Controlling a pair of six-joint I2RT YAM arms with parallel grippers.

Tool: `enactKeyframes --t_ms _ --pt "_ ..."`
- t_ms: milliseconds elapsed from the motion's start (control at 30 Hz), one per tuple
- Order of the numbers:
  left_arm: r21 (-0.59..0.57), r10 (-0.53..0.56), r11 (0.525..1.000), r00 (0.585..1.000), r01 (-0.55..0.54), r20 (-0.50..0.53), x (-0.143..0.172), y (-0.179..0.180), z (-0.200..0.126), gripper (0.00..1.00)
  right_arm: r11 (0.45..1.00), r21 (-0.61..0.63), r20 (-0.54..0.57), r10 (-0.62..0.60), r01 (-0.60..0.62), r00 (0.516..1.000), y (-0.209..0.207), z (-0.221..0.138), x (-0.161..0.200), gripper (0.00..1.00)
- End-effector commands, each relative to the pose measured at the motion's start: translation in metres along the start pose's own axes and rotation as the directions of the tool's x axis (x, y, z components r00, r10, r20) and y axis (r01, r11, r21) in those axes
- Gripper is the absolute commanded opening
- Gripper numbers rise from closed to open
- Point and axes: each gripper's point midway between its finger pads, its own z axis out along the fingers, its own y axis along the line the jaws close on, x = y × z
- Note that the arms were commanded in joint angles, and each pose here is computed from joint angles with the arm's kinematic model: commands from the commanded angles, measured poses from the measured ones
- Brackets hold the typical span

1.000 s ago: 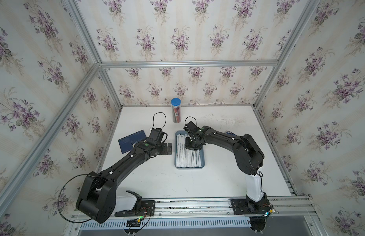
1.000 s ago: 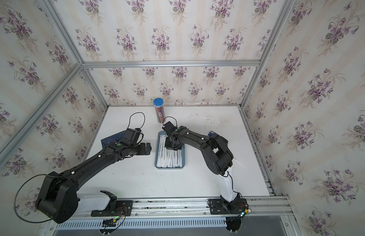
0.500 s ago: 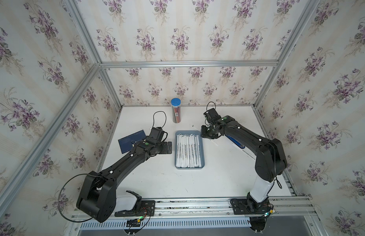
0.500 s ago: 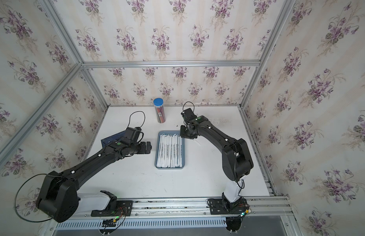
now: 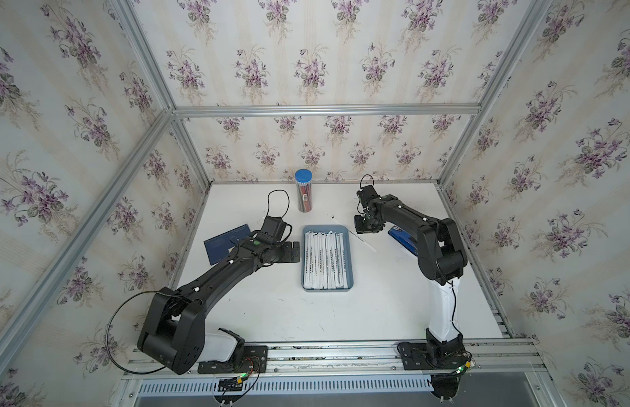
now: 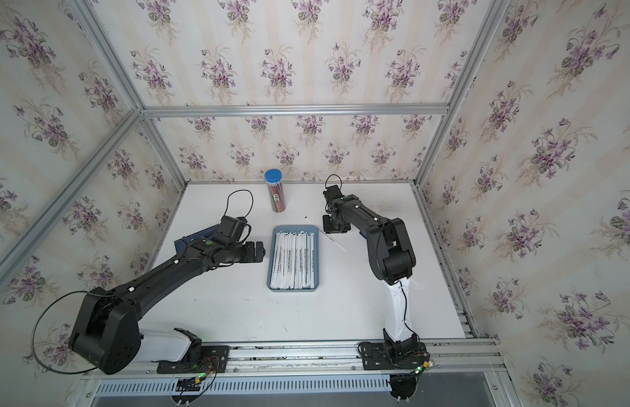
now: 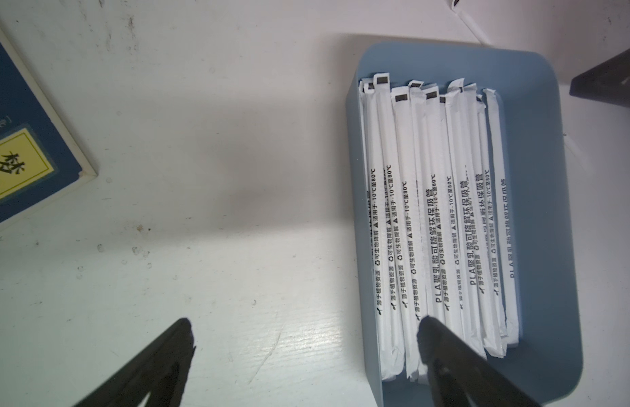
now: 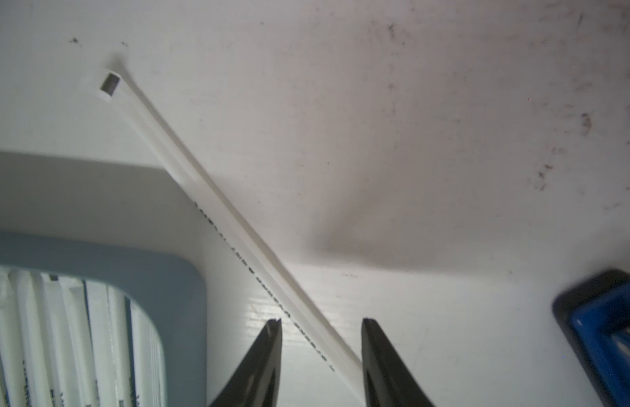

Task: Put the straws into the storage box
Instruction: Pick up the straw from the center of the board, then place the straw in the storage box.

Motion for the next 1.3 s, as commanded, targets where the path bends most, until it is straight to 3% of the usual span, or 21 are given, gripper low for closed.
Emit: enactKeyframes --t_ms 0,333,467,767,900,1067,1267 --pt "0.012 -0.013 1.000 1.000 0.013 -0.005 -0.001 -0.004 -0.001 1.00 0.999 -0.017 -0.002 -0.033 0.033 0.999 0.010 0.008 -0.006 0.42" --pt "-0.001 -0.001 1.000 1.000 0.001 -0.009 0.000 -0.003 -0.003 1.00 1.000 0.014 -0.069 -0.020 0.021 0.997 0.018 0.039 0.012 0.37" --pt "0.001 0.001 1.000 1.000 -0.001 -0.007 -0.001 -0.004 -0.004 1.00 0.999 0.049 -0.090 0.011 -0.007 0.996 0.008 0.044 0.022 0.22" --pt "0.007 0.002 1.000 1.000 -0.002 0.001 -0.004 -0.006 -0.005 1.00 0.999 0.030 -0.019 0.036 -0.036 0.999 0.002 -0.007 0.025 0.13" --pt "0.006 0.002 1.000 1.000 -0.002 0.007 -0.004 -0.005 -0.006 1.00 0.997 -0.061 0.007 0.058 -0.057 0.998 0.014 -0.049 0.036 0.12" --pt "0.003 -0.002 1.000 1.000 0.002 0.014 -0.004 -0.004 -0.005 1.00 0.970 -0.230 0.030 0.084 -0.075 0.996 0.061 -0.097 0.054 0.11" --pt "0.015 -0.006 1.000 1.000 0.006 0.014 -0.004 -0.006 -0.004 1.00 0.880 -0.458 0.004 0.145 -0.127 0.989 0.146 -0.098 0.077 0.11"
